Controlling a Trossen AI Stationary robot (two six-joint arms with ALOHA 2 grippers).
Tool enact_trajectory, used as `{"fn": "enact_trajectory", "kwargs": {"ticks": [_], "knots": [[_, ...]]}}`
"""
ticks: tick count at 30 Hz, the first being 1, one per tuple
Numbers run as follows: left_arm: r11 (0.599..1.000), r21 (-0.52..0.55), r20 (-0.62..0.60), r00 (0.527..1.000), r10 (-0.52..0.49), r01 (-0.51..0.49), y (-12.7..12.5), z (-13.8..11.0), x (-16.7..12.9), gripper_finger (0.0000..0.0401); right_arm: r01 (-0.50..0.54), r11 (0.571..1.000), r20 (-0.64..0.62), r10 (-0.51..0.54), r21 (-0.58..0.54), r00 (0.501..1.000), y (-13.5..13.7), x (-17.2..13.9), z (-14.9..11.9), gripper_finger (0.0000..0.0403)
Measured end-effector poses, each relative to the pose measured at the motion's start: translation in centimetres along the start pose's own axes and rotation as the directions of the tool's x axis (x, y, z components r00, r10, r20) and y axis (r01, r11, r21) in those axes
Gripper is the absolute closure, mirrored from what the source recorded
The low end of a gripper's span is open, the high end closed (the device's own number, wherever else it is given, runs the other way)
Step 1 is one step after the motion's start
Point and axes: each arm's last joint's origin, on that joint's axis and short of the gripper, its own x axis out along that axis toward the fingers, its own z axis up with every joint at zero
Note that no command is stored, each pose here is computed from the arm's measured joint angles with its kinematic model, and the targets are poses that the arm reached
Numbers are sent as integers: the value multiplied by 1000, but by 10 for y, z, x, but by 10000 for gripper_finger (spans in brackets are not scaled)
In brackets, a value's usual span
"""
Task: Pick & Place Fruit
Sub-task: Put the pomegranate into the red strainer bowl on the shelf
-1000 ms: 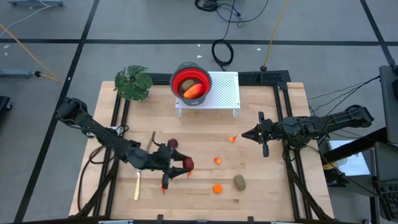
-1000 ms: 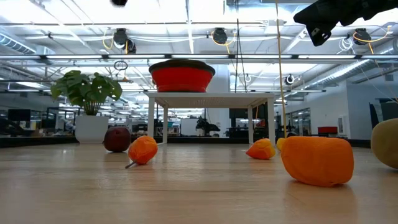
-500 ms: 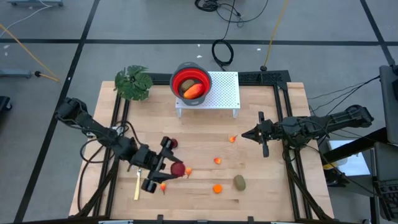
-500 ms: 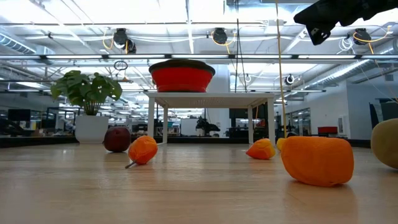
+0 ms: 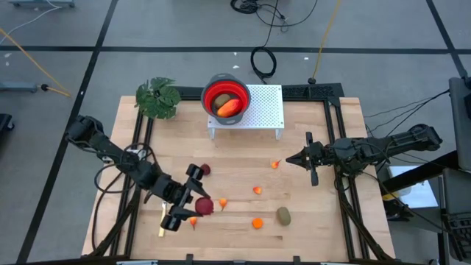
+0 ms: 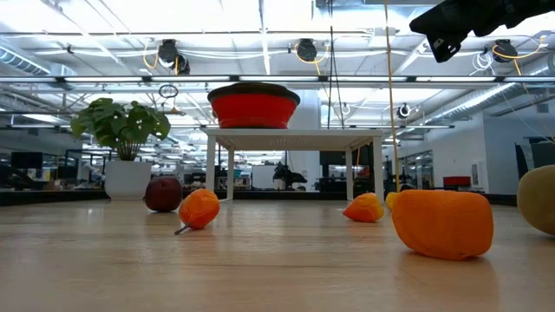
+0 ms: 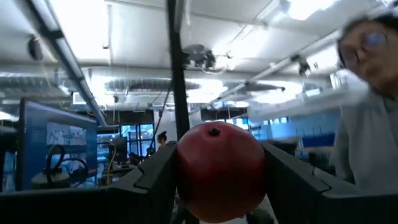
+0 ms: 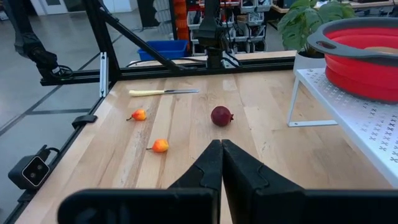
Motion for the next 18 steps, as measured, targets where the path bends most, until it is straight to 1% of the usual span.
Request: {"fn": "enact_trajectory", "kwargs": {"ticks": [2, 3, 4, 6, 8, 11, 15, 18], "knots": [[996, -76, 18, 999, 42, -40, 2, 2, 0, 201, 0, 1000, 0, 0, 0, 1000, 0, 0, 0, 399], [989, -131, 22, 997, 70, -66, 2, 3, 0, 201, 0, 1000, 0, 0, 0, 1000, 0, 0, 0, 399], [977, -191, 17, 995, 102, -97, 3, 3, 0, 201, 0, 1000, 0, 0, 0, 1000, 0, 0, 0, 399], [932, -323, 2, 985, 175, -165, 5, 2, 0, 201, 0, 1000, 1, 0, 0, 1000, 0, 0, 0, 399], [861, -458, -11, 969, 245, -223, 8, 2, -1, 201, 0, 1000, 1, 0, 0, 1000, 0, 0, 0, 399], [722, -631, -29, 938, 345, -285, 10, 1, -2, 201, 0, 1000, 1, 0, 0, 1000, 0, 0, 0, 399], [544, -775, -49, 890, 453, -320, 14, 1, -3, 201, 0, 1000, 1, 0, 0, 1000, 0, 0, 0, 399], [397, -862, -64, 846, 529, -314, 16, 0, -4, 201, 0, 1000, 1, 0, 0, 1000, 0, 0, 0, 399]]}}
